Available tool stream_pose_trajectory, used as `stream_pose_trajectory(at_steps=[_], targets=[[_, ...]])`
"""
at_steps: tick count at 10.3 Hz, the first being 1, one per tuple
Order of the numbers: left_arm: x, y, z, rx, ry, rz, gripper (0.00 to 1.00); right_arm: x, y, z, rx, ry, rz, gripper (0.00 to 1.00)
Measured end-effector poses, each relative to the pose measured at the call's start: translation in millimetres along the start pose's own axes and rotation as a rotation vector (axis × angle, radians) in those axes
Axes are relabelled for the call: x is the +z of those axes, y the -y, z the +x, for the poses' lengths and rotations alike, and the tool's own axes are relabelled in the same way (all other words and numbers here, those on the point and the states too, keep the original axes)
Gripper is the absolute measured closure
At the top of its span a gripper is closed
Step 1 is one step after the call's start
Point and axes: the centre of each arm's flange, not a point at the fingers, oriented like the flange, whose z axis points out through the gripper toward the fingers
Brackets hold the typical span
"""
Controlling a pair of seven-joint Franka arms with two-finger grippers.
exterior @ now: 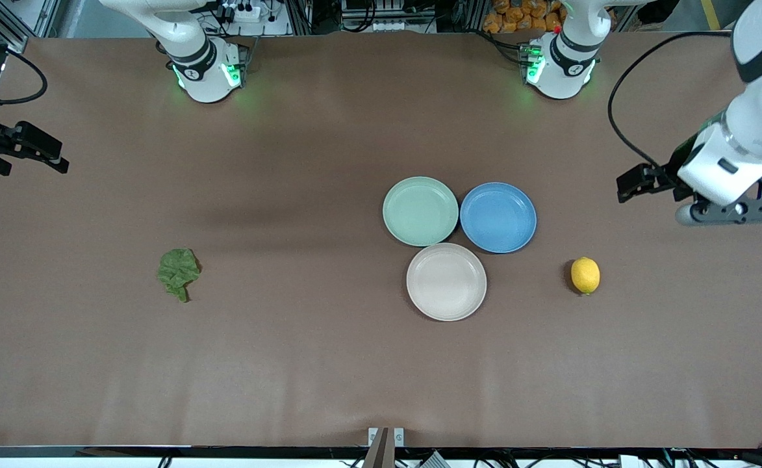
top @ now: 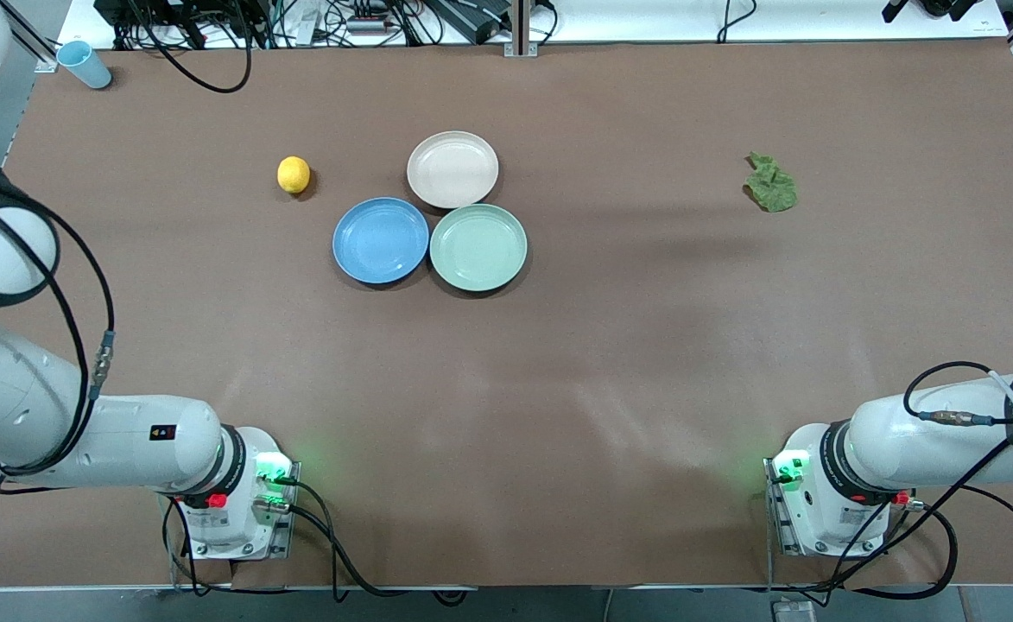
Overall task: Place lemon and lettuce in plates
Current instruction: 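Move the left gripper toward the lemon while the right gripper approaches the lettuce, then grasp the lemon with the left gripper while the right gripper grasps the lettuce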
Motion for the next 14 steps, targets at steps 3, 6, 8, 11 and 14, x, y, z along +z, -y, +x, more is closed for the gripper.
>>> stream_pose_trajectory(at_steps=[3,6,8,11,14], targets=[[13,0,9,-0.002,0.011,-0.003,0.00,2,0,0,0.000,0.008,0.000,0.00],[49,1,27,0.003,0.045,0.024,0.00,2,-1,1,0.001,0.007,0.000,0.00],[90,5,45,0.003,0.079,0.043,0.00,9,-2,5,0.004,0.001,-0.001,0.00],[139,11,61,-0.003,0.079,0.036,0.00,54,-5,19,0.009,-0.007,-0.003,0.00],[185,23,64,-0.001,0.069,0.052,0.00,107,-8,32,0.014,-0.012,-0.006,0.00]])
